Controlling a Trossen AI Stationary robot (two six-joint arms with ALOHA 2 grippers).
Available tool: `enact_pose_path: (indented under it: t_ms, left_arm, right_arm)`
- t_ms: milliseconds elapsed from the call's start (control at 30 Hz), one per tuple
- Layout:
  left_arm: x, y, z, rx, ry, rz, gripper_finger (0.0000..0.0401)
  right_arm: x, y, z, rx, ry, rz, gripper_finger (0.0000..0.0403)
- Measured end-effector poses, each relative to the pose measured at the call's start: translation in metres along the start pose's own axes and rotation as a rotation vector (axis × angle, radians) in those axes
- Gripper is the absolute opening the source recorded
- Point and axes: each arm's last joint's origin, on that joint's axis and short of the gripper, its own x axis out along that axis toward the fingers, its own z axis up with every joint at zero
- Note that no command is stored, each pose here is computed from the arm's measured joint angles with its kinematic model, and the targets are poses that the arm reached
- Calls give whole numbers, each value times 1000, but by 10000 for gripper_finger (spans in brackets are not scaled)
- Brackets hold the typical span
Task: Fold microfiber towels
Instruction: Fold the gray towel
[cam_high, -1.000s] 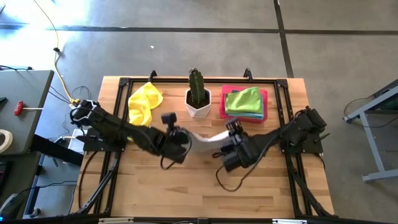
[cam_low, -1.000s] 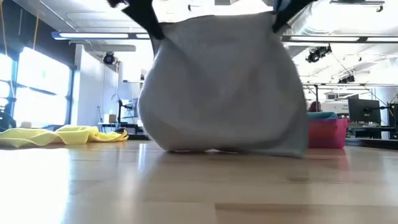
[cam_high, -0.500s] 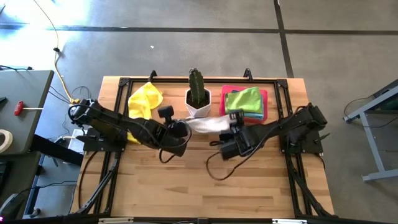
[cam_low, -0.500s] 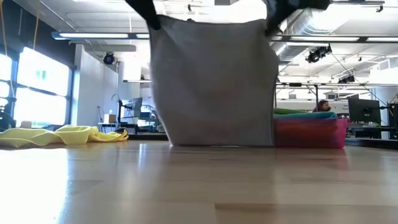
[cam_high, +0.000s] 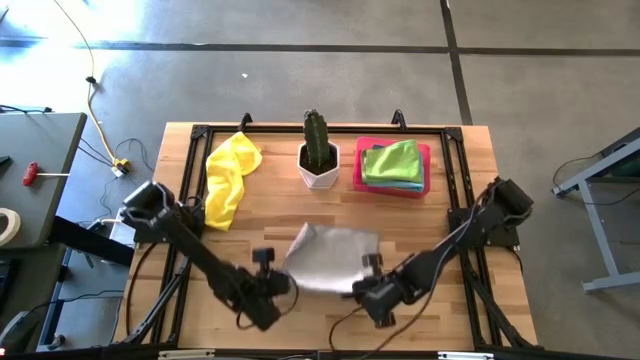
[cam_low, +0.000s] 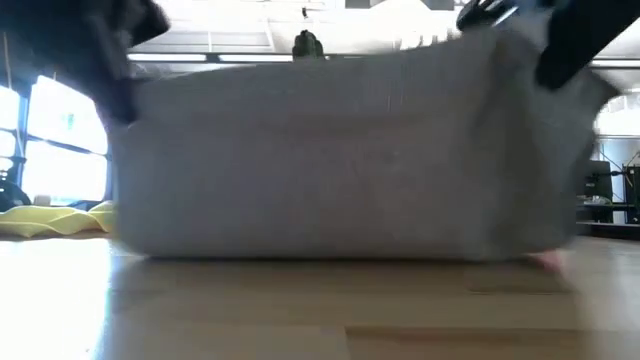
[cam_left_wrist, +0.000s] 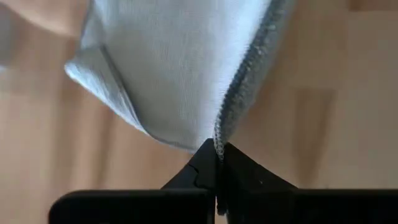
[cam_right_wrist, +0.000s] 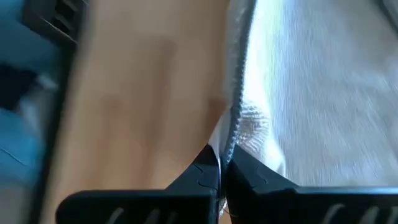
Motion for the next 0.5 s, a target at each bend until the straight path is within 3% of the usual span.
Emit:
enact_pose_path:
  t_ms: [133,233,400,500]
  left_arm:
    - [11,-34,-8,11,-13,-82,0]
    - [10,-48,-8,28,-12,-123,0]
    - [5,-45,1,86,-26,-134,0]
    - [9,-31,11,102,-39,-93,0]
  right_arm:
    - [13,21,-4,82,-65,103,0]
    - [19,30,-8,117,-36,200,0]
    - [22,31,-11,88,48,291,0]
    - [24,21,-14,37,109,271,0]
